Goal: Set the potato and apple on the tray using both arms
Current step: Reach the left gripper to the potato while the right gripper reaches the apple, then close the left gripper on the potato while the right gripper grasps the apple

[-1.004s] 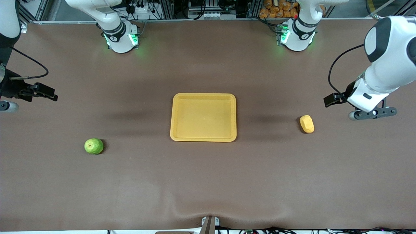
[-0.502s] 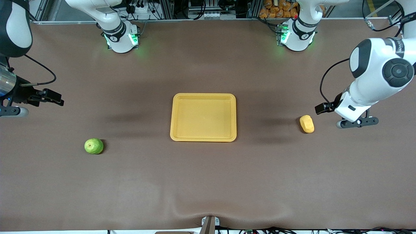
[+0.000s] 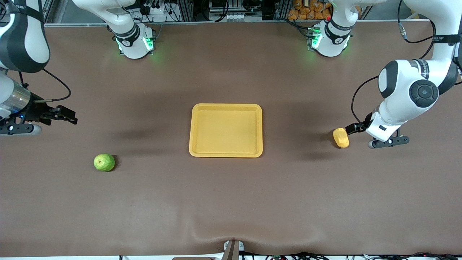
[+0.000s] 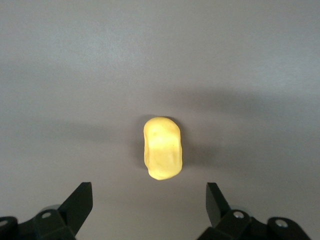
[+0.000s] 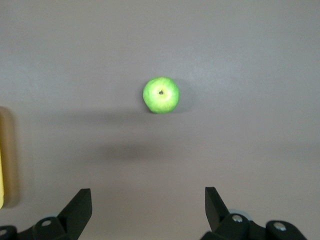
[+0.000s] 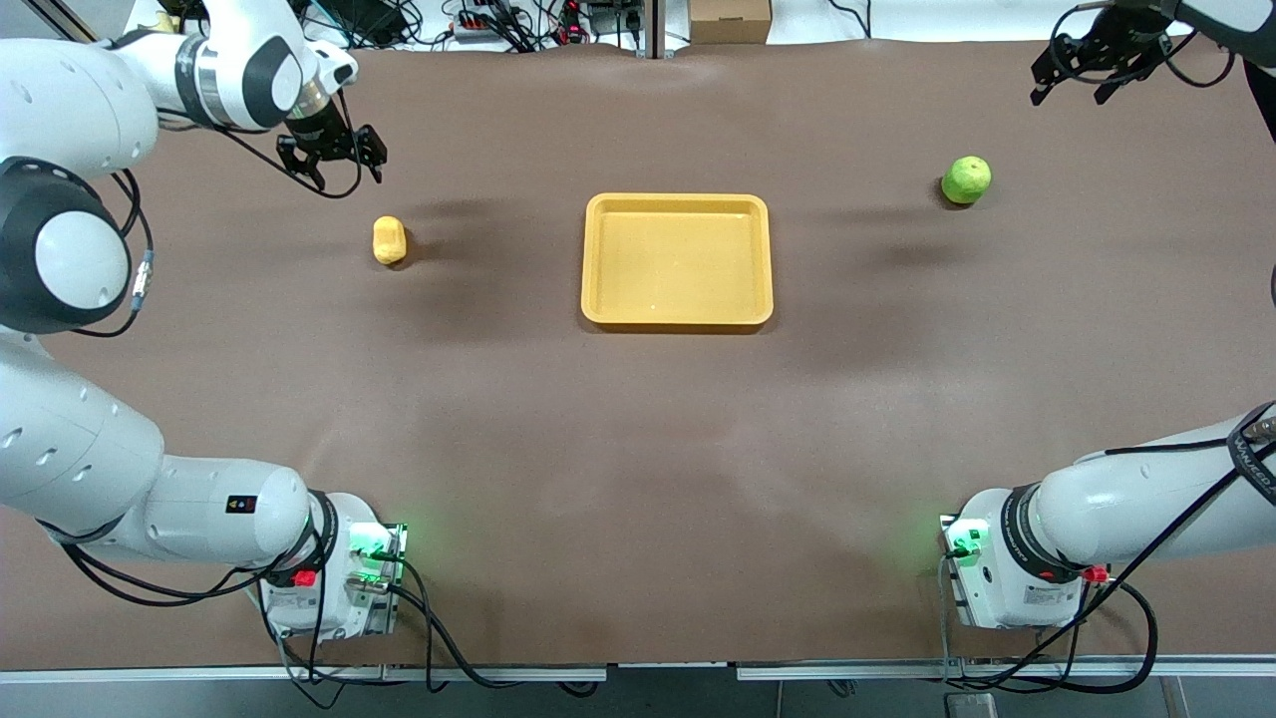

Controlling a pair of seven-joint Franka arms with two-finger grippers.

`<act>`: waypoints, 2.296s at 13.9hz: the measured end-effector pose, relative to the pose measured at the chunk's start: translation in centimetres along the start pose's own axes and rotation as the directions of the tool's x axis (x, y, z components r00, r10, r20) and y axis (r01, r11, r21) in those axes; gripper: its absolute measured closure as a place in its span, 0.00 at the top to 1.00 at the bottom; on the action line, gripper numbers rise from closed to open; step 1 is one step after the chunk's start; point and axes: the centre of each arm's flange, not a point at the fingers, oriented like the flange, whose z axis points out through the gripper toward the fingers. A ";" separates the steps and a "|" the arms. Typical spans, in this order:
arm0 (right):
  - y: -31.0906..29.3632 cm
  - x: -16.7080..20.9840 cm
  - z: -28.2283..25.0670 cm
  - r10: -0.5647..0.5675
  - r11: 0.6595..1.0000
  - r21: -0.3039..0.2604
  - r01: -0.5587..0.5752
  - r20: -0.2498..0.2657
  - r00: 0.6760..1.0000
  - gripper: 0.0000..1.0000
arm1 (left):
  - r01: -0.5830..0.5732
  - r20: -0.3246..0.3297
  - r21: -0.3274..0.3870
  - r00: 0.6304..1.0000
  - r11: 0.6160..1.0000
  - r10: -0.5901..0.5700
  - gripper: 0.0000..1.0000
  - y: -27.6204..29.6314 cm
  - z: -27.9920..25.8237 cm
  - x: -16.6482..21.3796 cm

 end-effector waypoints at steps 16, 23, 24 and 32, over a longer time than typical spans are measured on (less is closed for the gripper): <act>0.7 3.1 13.2 -0.299 0.953 0.008 0.303 -0.132 0.945 1.00 | 0.033 0.013 -0.016 0.999 0.999 -0.033 1.00 1.2 10.5 -1.0; 1.0 5.1 15.9 -0.499 0.860 0.021 0.510 -0.170 0.850 1.00 | 0.033 0.021 -0.016 0.999 0.999 -0.033 0.85 1.2 12.0 -1.0; 1.3 5.4 16.4 -0.532 0.838 0.024 0.545 -0.181 0.827 1.00 | 0.033 0.018 -0.018 0.999 0.999 -0.033 0.83 1.3 12.2 -1.0; 4.2 5.5 22.2 -0.750 0.606 0.042 0.794 -0.302 0.588 1.00 | -0.014 0.003 -0.025 1.000 1.000 0.014 0.47 2.2 12.1 -0.8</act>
